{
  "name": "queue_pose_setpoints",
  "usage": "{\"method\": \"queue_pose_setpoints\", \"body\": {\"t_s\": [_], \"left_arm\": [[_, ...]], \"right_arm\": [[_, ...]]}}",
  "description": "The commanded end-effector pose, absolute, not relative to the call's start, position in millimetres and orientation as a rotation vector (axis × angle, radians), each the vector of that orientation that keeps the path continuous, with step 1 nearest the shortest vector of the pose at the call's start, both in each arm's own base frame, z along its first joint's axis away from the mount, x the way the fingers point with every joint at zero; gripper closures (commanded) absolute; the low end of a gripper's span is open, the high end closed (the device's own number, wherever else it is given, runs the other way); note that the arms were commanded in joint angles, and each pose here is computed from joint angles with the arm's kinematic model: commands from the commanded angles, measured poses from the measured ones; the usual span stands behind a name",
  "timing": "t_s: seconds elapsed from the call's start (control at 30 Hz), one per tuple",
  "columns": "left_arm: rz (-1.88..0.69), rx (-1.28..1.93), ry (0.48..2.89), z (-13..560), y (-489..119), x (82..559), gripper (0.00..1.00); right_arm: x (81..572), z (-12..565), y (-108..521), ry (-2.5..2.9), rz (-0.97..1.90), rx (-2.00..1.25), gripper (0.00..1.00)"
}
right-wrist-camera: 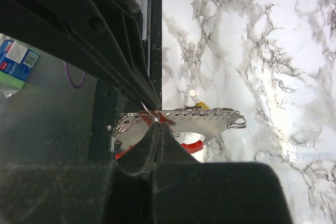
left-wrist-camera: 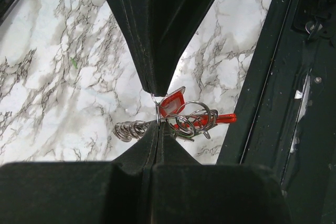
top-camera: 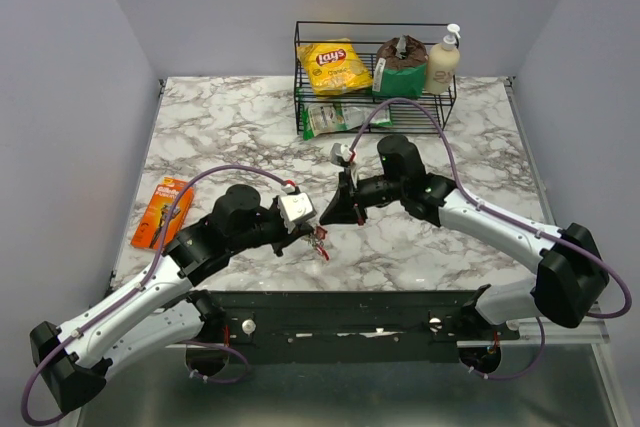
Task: Put the keys on the keyring
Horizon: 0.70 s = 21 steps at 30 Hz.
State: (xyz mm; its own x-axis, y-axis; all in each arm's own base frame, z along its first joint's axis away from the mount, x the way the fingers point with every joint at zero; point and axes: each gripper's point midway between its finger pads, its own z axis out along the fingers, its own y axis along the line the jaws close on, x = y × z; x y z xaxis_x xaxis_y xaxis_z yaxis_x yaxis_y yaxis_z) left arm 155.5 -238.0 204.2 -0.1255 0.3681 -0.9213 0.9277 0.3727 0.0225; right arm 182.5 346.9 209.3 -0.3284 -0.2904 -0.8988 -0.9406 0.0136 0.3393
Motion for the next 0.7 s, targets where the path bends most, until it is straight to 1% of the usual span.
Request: {"method": "queue_pose_setpoints", "body": {"t_s": [0.0, 0.37, 0.67], "left_arm": [[-0.765, 1.134, 1.557, 239, -248, 158, 1.0], [-0.755, 1.137, 1.56, 237, -247, 159, 1.0], [-0.755, 1.123, 1.555, 239, -246, 159, 1.0]], "right_arm": [[205, 191, 339, 1.872, 1.22, -1.169, 0.99], [201, 172, 333, 2.005, 1.214, -1.152, 0.99], [203, 170, 332, 2.01, 1.203, -1.148, 0.99]]}}
